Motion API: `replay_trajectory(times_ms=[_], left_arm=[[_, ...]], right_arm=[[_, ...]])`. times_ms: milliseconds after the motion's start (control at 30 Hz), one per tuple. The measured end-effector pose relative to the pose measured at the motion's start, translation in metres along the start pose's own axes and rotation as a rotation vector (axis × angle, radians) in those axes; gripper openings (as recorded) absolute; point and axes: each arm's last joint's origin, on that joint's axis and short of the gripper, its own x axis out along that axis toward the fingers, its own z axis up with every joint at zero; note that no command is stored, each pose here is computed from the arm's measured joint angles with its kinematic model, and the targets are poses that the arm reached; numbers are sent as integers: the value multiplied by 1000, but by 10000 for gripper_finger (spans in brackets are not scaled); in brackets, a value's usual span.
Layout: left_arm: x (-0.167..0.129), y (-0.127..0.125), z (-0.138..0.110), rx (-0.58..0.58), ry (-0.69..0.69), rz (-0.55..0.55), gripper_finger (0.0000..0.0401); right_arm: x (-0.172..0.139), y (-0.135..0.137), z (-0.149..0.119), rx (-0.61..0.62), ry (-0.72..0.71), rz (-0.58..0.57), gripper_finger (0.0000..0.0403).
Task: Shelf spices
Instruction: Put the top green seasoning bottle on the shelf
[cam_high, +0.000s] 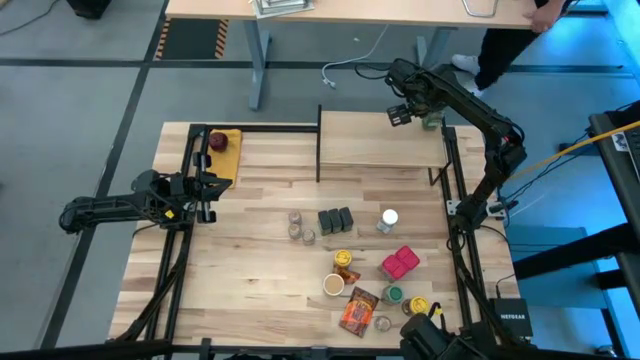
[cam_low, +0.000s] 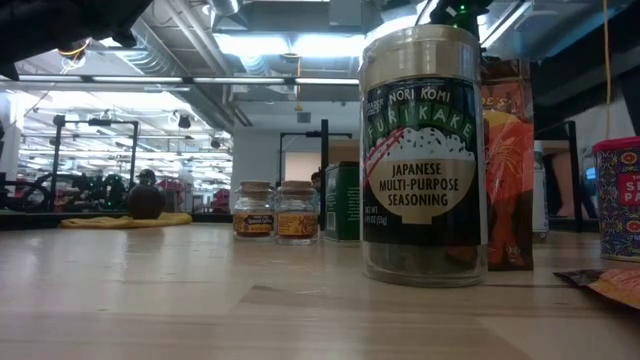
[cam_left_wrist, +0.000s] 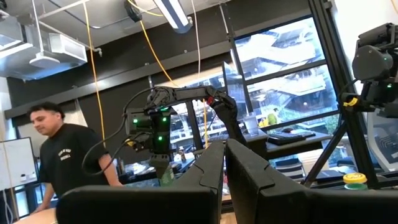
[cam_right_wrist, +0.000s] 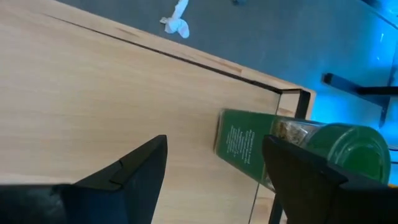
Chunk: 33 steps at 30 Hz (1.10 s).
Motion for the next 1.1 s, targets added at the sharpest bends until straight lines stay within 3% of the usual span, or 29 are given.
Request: replay_trajectory(times_ms=[1100], left_arm=[[0, 0, 0, 5, -2, 0, 10]], right_arm=[[16, 2, -1, -16, 16, -30, 271]])
